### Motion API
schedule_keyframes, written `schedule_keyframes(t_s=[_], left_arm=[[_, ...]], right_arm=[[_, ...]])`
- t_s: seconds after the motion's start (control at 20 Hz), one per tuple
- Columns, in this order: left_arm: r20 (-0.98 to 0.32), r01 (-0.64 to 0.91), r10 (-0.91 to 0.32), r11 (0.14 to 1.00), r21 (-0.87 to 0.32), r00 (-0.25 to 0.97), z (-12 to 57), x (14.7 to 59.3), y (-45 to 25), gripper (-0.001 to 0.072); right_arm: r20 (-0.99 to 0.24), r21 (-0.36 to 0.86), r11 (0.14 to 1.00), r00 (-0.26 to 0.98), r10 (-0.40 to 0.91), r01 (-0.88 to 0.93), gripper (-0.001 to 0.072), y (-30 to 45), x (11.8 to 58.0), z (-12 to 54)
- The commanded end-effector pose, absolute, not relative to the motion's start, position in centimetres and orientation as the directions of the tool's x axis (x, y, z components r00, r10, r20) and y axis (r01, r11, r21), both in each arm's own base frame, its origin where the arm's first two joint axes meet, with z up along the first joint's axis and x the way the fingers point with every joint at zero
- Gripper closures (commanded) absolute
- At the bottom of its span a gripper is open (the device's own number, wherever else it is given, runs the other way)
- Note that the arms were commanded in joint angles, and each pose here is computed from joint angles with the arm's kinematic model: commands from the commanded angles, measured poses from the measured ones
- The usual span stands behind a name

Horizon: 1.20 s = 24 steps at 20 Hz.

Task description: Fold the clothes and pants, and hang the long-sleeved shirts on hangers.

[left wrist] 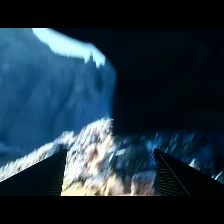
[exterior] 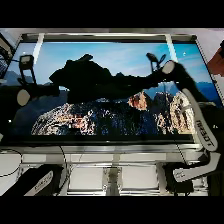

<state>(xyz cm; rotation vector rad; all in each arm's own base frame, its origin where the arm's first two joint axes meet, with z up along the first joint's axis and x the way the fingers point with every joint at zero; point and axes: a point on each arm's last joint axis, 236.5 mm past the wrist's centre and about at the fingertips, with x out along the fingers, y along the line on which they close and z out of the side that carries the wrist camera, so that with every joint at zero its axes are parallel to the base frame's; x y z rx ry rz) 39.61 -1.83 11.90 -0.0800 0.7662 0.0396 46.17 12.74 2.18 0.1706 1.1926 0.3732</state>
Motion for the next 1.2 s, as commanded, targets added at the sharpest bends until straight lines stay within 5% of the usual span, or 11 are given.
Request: schedule_keyframes(t_s=[0.0, 0.35, 0.7, 1.15], left_arm=[[-0.599, -0.099, -0.031, 0.978, -0.183, 0.8, 16.1, 41.4, -1.3, 0.0089], [-0.694, -0.025, -0.24, 0.937, -0.349, 0.679, 10.3, 42.7, -6.0, 0.0089], [-0.764, -0.075, -0.367, 0.878, -0.474, 0.531, 0.5, 45.4, -9.0, 0.0088], [-0.653, 0.127, -0.543, 0.811, -0.571, 0.528, 0.5, 58.0, -15.9, 0.0095]], right_arm=[[-0.914, 0.181, 0.968, 0.335, 0.231, -0.172, 0.0671, 3.3, 41.8, 6.9], [-0.94, 0.17, 0.975, 0.32, 0.116, 0.146, 0.067, -9.1, 32.0, 3.0], [-0.918, 0.235, 0.927, 0.381, 0.112, 0.292, 0.067, -12.0, 31.4, 1.2], [-0.897, 0.311, 0.905, 0.403, 0.18, 0.289, 0.067, -10.5, 32.1, 1.4]])
